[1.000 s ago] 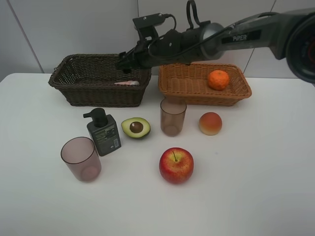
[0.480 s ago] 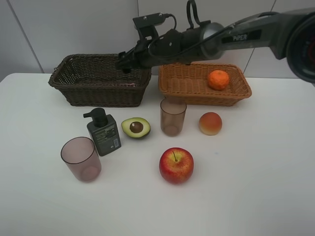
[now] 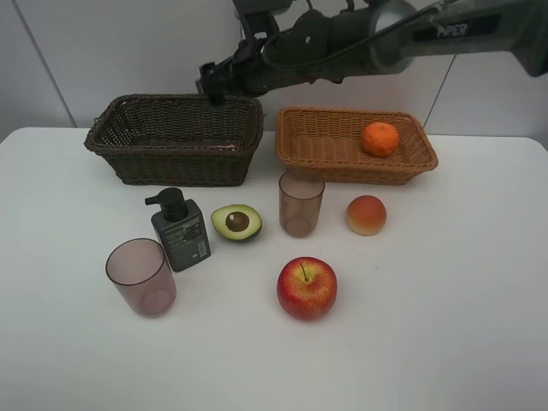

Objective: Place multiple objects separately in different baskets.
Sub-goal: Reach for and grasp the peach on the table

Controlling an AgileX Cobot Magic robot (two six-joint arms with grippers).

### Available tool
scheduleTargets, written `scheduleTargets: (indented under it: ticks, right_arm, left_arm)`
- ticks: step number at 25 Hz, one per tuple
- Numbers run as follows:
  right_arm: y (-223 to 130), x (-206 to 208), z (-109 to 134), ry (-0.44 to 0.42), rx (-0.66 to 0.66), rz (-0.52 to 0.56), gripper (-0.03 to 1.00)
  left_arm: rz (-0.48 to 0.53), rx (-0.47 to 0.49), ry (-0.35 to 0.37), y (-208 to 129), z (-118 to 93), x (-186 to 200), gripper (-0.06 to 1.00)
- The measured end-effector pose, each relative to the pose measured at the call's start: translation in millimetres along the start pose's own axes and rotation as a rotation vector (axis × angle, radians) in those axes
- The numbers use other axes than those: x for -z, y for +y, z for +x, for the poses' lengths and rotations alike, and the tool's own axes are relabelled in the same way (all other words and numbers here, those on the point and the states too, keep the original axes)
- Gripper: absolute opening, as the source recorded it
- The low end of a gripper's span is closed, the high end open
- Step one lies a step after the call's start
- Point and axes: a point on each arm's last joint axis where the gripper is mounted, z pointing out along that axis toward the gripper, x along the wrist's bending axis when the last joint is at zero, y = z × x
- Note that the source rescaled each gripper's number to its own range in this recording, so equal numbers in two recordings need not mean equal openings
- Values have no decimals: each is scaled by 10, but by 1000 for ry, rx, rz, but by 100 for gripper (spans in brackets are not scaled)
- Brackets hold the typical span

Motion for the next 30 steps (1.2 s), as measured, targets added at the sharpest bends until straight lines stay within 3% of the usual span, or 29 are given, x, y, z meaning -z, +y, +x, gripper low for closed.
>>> scheduleTargets:
  ticks: [9, 24, 30]
  right_arm:
    - [239, 456, 1, 49, 92, 156, 83]
    - [281, 1297, -350, -90, 189, 607, 83]
    - [120, 1506, -475, -102, 166, 711, 83]
  left_arm:
    - [0, 0, 0, 0, 0, 0, 97]
    - [0, 0, 0, 0, 0, 0, 97]
    - [0, 0, 0, 0, 0, 0, 97]
